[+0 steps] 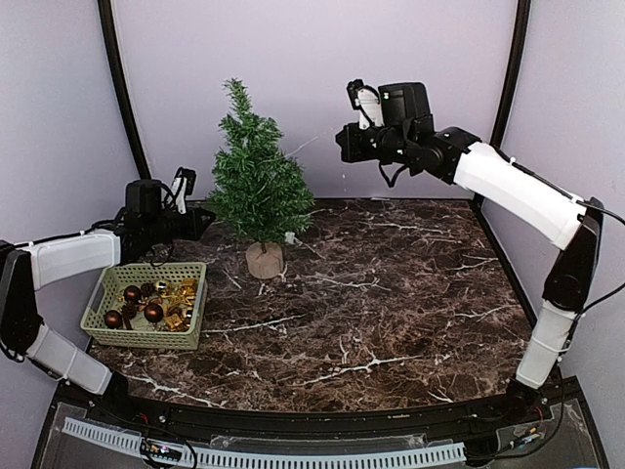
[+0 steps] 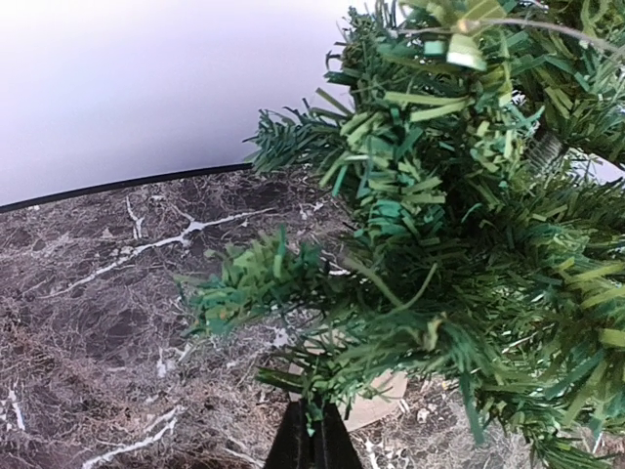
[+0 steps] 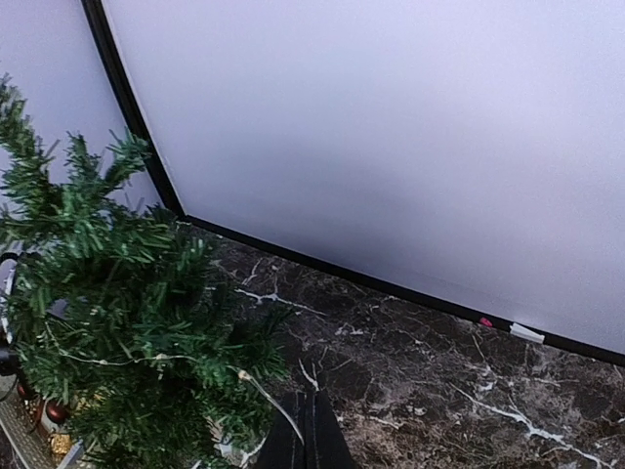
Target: Decorate the small christmas tree
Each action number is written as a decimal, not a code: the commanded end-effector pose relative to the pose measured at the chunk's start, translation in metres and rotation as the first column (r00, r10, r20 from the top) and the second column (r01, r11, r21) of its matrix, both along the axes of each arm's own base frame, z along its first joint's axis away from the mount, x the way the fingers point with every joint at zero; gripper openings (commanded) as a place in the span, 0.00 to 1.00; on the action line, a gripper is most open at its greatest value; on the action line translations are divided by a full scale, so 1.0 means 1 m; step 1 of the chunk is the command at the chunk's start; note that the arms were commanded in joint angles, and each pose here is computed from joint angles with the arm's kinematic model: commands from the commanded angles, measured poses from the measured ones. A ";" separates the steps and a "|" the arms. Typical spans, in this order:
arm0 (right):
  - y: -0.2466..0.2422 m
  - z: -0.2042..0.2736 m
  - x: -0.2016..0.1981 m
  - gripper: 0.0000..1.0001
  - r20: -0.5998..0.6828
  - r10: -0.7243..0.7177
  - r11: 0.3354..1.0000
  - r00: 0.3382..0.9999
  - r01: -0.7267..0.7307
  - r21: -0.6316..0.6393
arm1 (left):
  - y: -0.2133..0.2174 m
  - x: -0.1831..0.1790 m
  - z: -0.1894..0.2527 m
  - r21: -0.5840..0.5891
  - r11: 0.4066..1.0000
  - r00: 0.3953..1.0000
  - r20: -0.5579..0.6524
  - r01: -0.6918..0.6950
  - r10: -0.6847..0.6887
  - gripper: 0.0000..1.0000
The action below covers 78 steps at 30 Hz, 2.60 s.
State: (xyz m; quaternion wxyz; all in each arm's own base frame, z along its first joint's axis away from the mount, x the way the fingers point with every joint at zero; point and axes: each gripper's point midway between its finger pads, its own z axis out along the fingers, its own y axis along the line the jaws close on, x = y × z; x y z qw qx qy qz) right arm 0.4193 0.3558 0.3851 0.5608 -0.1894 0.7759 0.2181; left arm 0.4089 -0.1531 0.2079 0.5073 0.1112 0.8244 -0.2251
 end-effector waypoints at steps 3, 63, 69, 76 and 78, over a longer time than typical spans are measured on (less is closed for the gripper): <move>-0.001 -0.028 0.022 0.00 -0.075 -0.003 1.000 0.997 0.004 0.018 | 0.001 0.013 0.024 0.000 1.000 0.998 0.067 0.002 -0.002 0.07; 0.028 -0.057 -0.146 0.00 -0.186 0.337 0.937 0.923 -0.347 -0.023 | -0.010 -0.053 0.017 -0.219 0.975 0.998 -0.033 0.037 -0.045 0.00; 0.037 -0.060 -0.149 0.00 -0.169 0.326 0.944 0.930 -0.329 0.011 | -0.014 -0.025 0.018 -0.203 0.976 0.997 0.014 0.077 -0.075 0.00; 0.036 -0.043 -0.125 0.00 -0.112 0.212 0.977 0.971 -0.209 0.035 | -0.005 -0.012 0.022 -0.179 0.981 0.997 0.044 0.072 -0.066 0.00; 0.033 -0.030 -0.122 0.00 -0.079 0.200 0.980 0.977 -0.198 0.035 | -0.004 -0.013 0.022 -0.170 0.983 0.997 0.043 0.074 -0.068 0.00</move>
